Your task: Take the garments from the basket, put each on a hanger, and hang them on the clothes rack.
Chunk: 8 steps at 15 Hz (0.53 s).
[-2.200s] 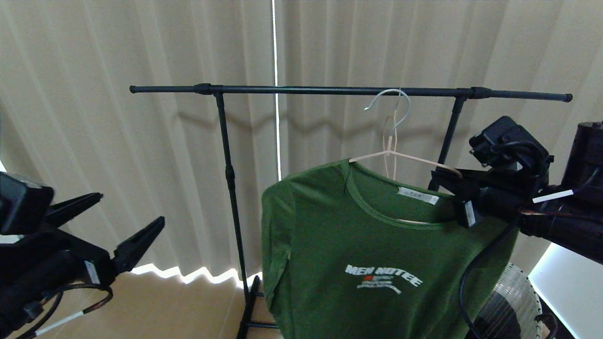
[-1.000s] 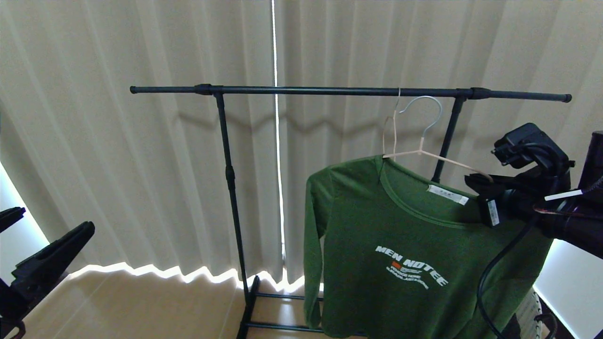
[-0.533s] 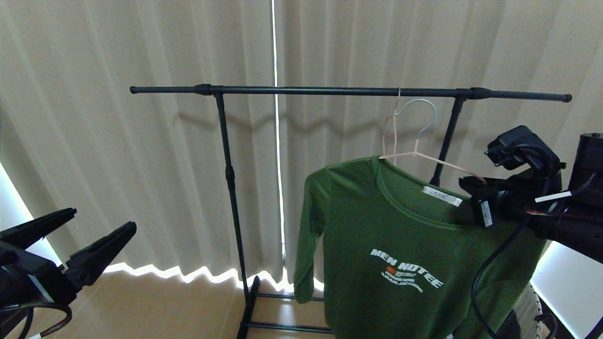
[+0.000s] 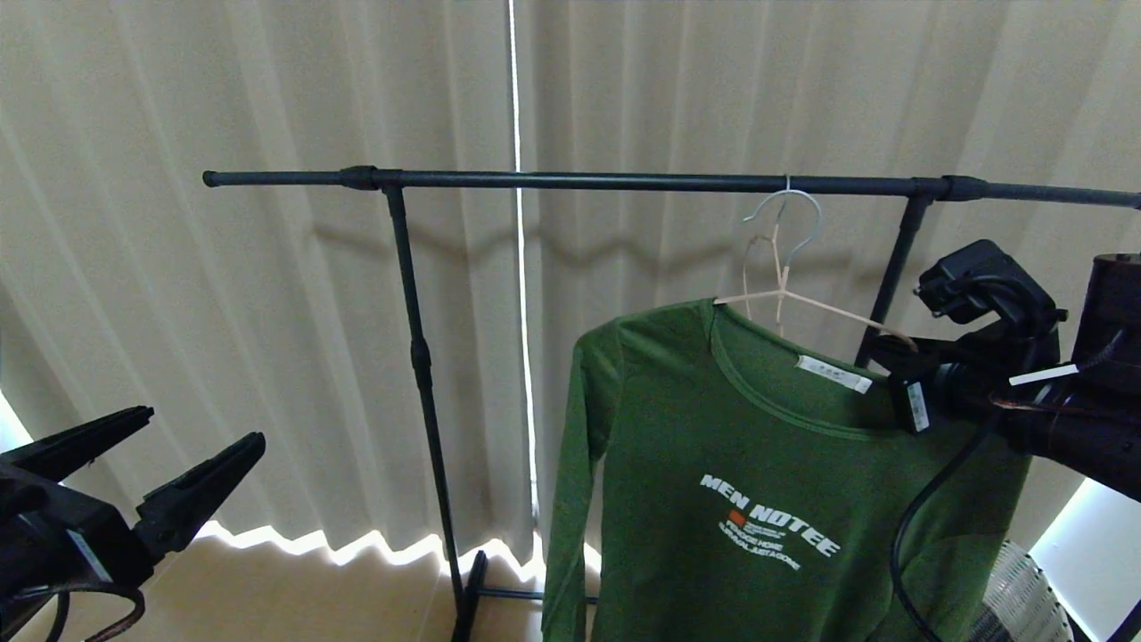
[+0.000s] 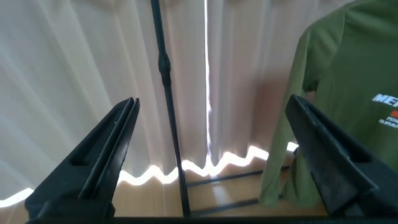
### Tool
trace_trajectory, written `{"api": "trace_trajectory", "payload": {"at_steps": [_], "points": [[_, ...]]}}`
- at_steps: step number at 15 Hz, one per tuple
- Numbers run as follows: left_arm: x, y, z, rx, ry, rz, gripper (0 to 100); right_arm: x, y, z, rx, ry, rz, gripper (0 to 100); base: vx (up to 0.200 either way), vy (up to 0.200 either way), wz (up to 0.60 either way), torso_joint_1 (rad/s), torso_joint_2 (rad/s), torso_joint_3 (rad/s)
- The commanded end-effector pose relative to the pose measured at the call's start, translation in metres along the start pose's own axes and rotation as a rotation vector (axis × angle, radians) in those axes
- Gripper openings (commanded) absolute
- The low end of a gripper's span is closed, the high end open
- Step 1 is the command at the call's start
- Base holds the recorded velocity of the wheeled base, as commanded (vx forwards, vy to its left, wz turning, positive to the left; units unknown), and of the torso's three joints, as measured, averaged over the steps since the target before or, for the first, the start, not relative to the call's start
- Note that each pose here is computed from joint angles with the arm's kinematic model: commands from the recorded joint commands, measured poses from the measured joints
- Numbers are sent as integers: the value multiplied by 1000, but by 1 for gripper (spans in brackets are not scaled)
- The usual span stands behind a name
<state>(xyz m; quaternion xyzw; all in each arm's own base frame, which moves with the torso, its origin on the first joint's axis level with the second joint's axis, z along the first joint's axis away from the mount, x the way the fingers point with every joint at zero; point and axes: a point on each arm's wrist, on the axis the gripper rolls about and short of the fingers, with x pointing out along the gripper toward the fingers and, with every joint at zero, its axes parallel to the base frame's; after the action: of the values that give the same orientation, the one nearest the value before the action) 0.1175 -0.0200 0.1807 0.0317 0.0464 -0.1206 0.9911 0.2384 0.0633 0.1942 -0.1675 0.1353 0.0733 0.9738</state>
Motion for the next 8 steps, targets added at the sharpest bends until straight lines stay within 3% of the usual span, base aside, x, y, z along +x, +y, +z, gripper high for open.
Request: {"api": "trace_trajectory", "payload": {"at_steps": [1,5,8], "points": [[1,0,1,-1,-2,0,100,0,0,-1,-1,3,0,0,200,0,0,-12,2,7],[1,0,0,2,6,0,100,-5,10,-6,-9,10,39,0,200,0,0,1,1,4],[1,0,0,8,1,0,100,-4,10,1,-8,-10,39,0,0,0,0,0,0,0]]}}
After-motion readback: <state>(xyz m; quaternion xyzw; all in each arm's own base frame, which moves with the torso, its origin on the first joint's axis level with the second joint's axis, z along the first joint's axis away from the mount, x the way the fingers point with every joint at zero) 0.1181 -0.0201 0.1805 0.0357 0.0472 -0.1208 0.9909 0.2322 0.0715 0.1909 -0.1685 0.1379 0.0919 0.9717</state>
